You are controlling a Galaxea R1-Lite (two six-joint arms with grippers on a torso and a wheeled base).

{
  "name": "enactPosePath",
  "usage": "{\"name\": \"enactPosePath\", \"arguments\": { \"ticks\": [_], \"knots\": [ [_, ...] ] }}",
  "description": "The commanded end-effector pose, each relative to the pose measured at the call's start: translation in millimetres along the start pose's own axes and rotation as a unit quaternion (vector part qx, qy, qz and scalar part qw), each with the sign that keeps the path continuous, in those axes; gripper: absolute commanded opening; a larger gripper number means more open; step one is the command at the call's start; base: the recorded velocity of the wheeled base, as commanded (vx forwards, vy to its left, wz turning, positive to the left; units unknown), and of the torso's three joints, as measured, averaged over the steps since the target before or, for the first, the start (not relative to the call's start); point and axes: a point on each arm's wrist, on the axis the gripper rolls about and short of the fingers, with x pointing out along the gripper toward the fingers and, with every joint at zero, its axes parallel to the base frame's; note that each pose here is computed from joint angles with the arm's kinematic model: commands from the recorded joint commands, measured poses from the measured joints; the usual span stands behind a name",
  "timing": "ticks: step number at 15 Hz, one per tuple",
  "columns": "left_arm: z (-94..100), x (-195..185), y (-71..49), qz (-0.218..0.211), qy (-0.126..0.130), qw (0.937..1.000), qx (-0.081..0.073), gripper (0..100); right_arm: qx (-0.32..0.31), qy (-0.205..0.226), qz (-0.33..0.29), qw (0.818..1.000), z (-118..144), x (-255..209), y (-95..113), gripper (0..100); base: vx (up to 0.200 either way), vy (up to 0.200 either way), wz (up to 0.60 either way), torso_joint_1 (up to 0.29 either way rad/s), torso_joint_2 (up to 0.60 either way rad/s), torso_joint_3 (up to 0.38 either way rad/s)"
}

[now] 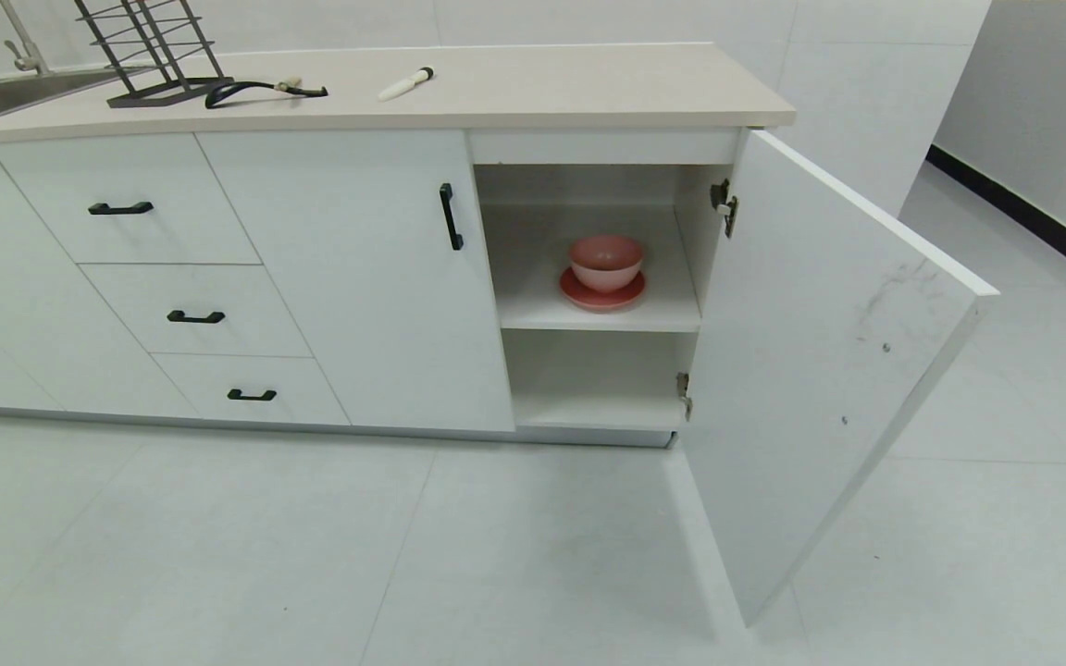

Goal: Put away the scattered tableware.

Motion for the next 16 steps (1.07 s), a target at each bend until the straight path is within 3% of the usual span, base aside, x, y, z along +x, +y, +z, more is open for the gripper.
{"name": "enactPosePath", "arguments": {
  "ticks": [1,2,5,8,13,16],
  "knots": [
    [-0.1,0,0.0,0.000,0.000,1.0000,-0.001,100,-0.007,0.020,0.022,1.000,4,79,-17,0,0.000,0.000,0.00,0.000,0.00,0.000],
    [-0.1,0,0.0,0.000,0.000,1.0000,-0.001,100,-0.002,0.072,0.013,0.997,-20,88,-26,0,0.000,0.000,0.00,0.000,0.00,0.000],
    [-0.1,0,0.0,0.000,0.000,1.0000,-0.001,100,0.029,0.145,-0.003,0.989,-50,107,-38,0,0.000,0.000,0.00,0.000,0.00,0.000],
    [-0.1,0,0.0,0.000,0.000,1.0000,-0.002,100,0.027,0.140,0.001,0.990,-47,150,-54,0,0.000,0.000,0.00,0.000,0.00,0.000],
    [-0.1,0,0.0,0.000,0.000,1.0000,-0.001,100,0.033,0.154,0.009,0.987,-69,207,-76,0,0.000,0.000,0.00,0.000,0.00,0.000],
    [-0.1,0,0.0,0.000,0.000,1.0000,-0.001,100,0.025,0.143,0.058,0.988,-91,249,-89,0,0.000,0.000,0.00,0.000,0.00,0.000]
  ]
}}
